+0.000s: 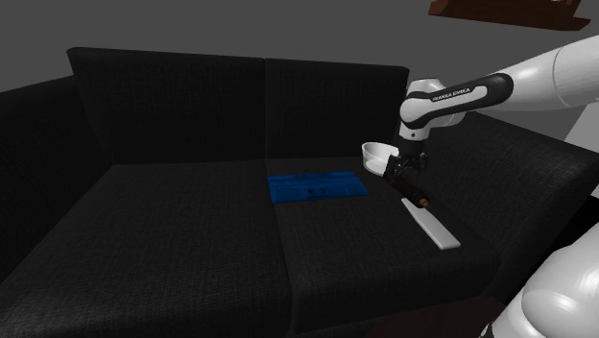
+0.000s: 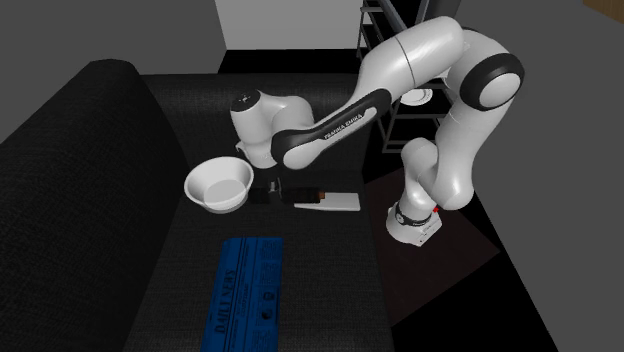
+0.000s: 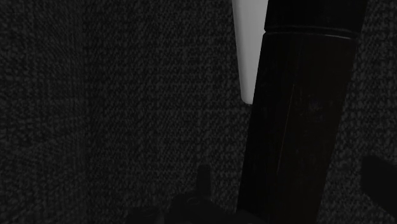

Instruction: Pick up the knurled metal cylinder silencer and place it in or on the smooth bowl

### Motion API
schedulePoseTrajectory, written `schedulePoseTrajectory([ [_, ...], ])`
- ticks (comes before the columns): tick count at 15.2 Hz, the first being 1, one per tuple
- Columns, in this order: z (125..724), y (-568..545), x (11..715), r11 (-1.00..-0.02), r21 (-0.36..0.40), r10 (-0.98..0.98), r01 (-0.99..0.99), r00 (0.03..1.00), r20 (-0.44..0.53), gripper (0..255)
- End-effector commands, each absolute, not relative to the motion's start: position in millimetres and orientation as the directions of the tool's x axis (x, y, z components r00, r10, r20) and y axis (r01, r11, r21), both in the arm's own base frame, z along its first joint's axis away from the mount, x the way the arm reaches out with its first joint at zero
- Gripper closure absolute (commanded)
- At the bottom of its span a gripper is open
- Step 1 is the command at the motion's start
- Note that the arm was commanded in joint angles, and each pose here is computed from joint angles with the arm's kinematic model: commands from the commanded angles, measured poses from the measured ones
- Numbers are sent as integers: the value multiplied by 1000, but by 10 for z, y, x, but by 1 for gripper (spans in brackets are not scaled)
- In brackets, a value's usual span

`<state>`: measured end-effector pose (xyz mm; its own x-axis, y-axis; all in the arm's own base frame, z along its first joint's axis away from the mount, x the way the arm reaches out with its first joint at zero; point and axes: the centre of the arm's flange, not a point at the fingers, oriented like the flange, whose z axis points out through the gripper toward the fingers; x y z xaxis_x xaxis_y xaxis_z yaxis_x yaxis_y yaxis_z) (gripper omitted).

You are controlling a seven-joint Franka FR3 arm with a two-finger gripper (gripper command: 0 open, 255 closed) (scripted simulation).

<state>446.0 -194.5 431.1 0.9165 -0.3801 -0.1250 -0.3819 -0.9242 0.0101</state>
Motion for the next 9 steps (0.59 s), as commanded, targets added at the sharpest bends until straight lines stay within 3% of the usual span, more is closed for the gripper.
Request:
schedulePoseTrajectory([
  [1,4211,-1933,4460,-924,10,-380,-382,916,-125,0],
  [9,4129,-1930,4450,-924,10,-380,-382,916,-125,0],
])
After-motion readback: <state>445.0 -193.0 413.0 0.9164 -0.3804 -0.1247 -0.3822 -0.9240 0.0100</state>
